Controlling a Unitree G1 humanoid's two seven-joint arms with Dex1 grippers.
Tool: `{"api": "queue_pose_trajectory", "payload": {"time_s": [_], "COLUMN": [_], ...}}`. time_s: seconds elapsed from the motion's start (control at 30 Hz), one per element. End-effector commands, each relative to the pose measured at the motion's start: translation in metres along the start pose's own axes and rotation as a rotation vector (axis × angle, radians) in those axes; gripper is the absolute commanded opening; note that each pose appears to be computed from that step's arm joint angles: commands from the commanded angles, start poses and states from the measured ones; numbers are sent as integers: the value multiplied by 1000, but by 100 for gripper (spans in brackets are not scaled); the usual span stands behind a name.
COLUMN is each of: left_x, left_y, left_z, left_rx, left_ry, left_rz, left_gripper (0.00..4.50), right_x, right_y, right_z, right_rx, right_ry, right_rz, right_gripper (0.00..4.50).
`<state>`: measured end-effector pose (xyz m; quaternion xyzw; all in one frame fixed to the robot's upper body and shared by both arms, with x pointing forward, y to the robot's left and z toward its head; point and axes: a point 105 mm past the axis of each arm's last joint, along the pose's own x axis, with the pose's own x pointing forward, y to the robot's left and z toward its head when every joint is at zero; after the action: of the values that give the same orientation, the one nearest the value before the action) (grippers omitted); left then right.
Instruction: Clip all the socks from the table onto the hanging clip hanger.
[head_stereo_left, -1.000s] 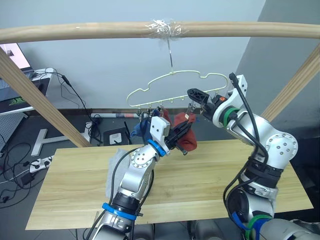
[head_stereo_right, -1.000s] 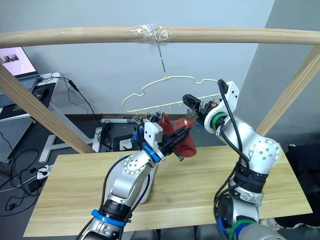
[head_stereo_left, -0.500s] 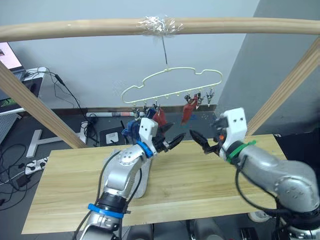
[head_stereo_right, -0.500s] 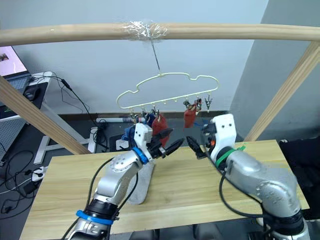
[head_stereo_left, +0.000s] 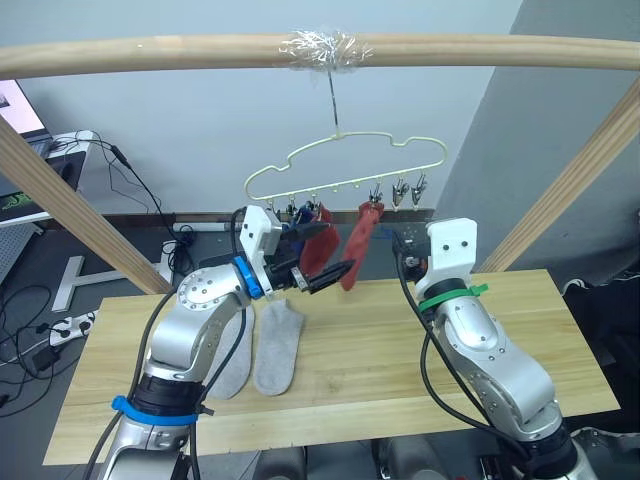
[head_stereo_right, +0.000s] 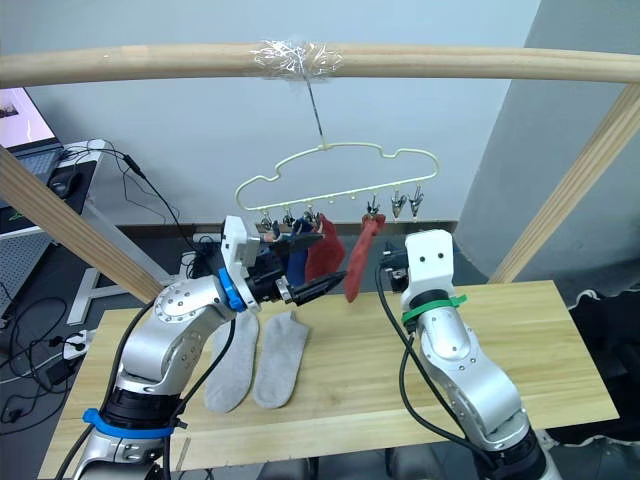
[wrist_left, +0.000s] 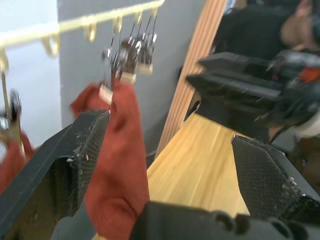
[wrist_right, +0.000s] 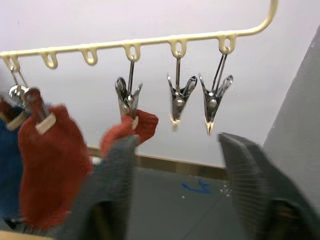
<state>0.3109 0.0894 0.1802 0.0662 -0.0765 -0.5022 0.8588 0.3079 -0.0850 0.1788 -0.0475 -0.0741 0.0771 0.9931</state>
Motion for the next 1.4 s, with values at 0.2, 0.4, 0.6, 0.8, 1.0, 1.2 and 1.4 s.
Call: {"api": "queue_pose_trajectory", "payload": {"time_s": [0.2,0.4,0.6,0.8,1.0,1.2,1.4], "left_x": [-2,-1,0,0,0,0,0], "left_y": [-5,-10,-9,-9,-10,-10,-10], "left_z": [17,24,28,28,28,28,27], "left_rx": [43,45,49,48,48,47,45], "left_ry": [-49,-74,-79,-81,-84,-82,-80], "left_rz": [-37,-65,-63,-60,-62,-63,-63], "left_gripper": [444,444,444,444,444,444,444], "right_x": [11,24,32,37,41,42,42], "right_y": [-11,-16,-18,-14,-13,-14,-13], "right_z": [12,9,9,9,9,8,9], "right_rx": [-9,-11,-13,-3,18,18,22], "right_ry": [-67,-66,-72,-72,-70,-66,-70], "right_rz": [-61,-73,-68,-52,-53,-66,-55], "right_gripper": [190,190,98,98,133,241,224]}}
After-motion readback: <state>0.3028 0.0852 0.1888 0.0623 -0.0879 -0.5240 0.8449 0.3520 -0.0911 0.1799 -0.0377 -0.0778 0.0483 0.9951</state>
